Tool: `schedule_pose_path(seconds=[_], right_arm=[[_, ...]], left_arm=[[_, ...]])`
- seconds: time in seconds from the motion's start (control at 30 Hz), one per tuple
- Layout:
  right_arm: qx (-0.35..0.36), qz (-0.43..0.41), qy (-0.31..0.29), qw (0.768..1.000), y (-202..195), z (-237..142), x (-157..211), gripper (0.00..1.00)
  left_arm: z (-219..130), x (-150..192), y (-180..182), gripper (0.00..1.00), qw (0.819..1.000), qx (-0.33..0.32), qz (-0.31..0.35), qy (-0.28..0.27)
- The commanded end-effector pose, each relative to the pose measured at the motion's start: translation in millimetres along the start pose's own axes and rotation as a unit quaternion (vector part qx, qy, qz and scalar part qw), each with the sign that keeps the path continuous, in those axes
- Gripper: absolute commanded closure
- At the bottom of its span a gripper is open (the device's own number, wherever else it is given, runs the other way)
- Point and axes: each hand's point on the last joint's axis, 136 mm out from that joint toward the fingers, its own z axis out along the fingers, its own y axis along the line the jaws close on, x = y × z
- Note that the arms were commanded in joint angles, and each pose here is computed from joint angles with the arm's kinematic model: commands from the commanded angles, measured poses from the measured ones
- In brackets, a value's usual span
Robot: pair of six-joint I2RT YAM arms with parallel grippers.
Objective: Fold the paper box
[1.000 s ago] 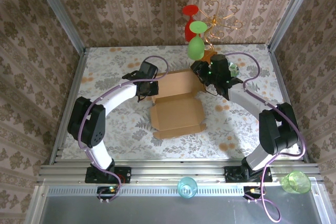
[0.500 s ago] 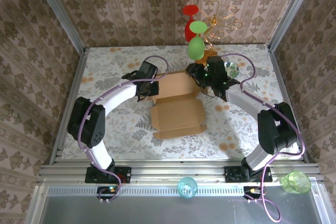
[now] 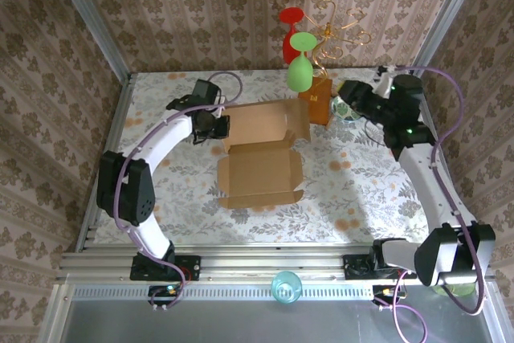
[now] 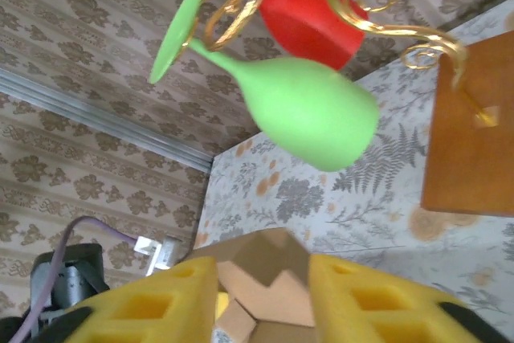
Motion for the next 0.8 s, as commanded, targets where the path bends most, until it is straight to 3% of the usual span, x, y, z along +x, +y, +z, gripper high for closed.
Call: schedule_pose_path(seconds=[0.0,0.33,0.77], right_arm=[[-0.038,-0.013,0.101,0.994,-14.5,16.1,44.8,0.69],[-0.087,-0.094,0.214,0.969,-20.9,25.5,105.4,0.70],[-0.096,-0.120,0.250,0.956,-7.9,38.6,133.9,0.66]], left_arm=[[-18.1,-1.1,-17.1,1.00,0.997,0.064,0.041,0.013],[-12.6,-2.3,-25.3,1.00,0.990,0.110,0.072,0.050],[-9.1,-5.5,-30.7,1.00,0.988,0.119,0.079,0.050]])
